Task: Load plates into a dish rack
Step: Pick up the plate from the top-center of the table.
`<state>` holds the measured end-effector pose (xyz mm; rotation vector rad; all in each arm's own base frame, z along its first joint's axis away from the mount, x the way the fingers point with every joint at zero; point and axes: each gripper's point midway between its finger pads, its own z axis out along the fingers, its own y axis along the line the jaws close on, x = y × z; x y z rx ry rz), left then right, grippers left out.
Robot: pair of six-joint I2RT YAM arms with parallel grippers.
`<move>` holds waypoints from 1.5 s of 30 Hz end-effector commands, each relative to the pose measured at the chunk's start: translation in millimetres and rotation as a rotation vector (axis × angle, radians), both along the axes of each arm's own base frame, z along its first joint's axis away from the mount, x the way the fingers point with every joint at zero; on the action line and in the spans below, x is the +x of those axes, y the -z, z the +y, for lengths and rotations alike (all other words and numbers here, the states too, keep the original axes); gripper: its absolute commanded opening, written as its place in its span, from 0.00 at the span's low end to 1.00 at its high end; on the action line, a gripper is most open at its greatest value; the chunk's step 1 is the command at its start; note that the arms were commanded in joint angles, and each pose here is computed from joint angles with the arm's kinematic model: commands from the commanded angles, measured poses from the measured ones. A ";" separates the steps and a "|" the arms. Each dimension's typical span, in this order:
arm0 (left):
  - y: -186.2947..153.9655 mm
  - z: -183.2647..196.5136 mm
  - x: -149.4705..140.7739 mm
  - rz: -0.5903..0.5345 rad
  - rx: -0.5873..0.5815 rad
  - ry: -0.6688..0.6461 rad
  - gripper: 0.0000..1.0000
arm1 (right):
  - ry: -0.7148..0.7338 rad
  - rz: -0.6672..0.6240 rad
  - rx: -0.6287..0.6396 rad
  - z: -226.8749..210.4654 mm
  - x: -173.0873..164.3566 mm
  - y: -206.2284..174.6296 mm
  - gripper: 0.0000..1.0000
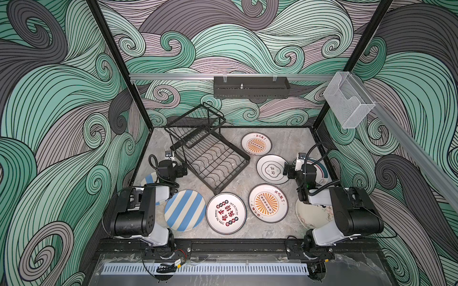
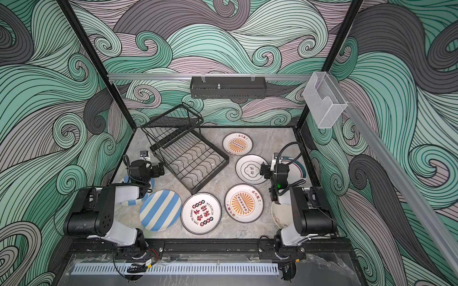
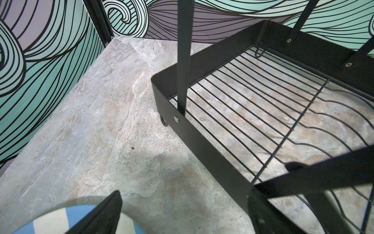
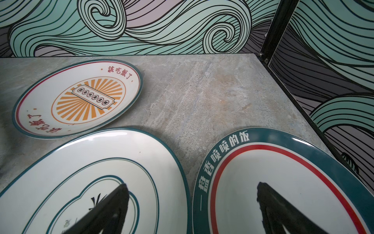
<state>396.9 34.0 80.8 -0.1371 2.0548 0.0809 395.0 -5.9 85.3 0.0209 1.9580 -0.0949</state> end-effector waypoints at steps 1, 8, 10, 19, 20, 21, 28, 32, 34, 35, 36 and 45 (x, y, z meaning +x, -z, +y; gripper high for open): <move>-13.7 2.0 10.5 -0.009 0.007 0.007 0.99 | -0.007 -0.012 0.009 2.8 7.8 -23.6 0.97; -55.3 -0.1 12.2 0.106 -0.134 -0.062 0.98 | -0.232 0.268 0.237 44.5 28.5 -59.7 0.87; -71.7 -7.0 8.7 0.068 -0.197 -0.056 0.98 | -0.288 0.313 0.290 55.7 36.5 -66.0 0.85; -122.9 -28.9 -29.7 0.030 -0.395 -0.047 0.99 | -0.389 0.390 0.481 77.2 76.7 -59.7 0.78; -133.2 -32.0 -32.6 0.009 -0.407 -0.029 0.99 | -0.391 0.394 0.507 76.5 81.6 -58.2 0.77; -143.0 -34.7 -35.4 -0.007 -0.418 -0.015 0.99 | -0.389 0.392 0.537 76.1 86.4 -57.6 0.77; -190.8 -54.4 -55.9 -0.070 -0.402 0.131 0.99 | -0.399 0.471 0.620 78.3 109.1 -33.4 0.75; -209.2 -54.3 -54.0 -0.055 -0.367 0.147 0.99 | -0.391 0.513 0.615 76.1 118.3 -22.0 0.73; -214.5 -47.5 -49.5 -0.049 -0.341 0.117 0.99 | -0.392 0.522 0.635 78.3 122.6 -17.1 0.73; -219.2 -46.9 -46.8 -0.054 -0.340 0.118 0.99 | -0.386 0.529 0.644 79.5 125.1 -13.7 0.72; -222.4 -47.4 -44.3 -0.057 -0.338 0.125 0.99 | -0.388 0.536 0.653 80.2 126.7 -11.7 0.72; -254.1 -50.4 -33.8 -0.069 -0.325 0.168 0.99 | -0.375 0.605 0.679 92.4 131.3 17.3 0.70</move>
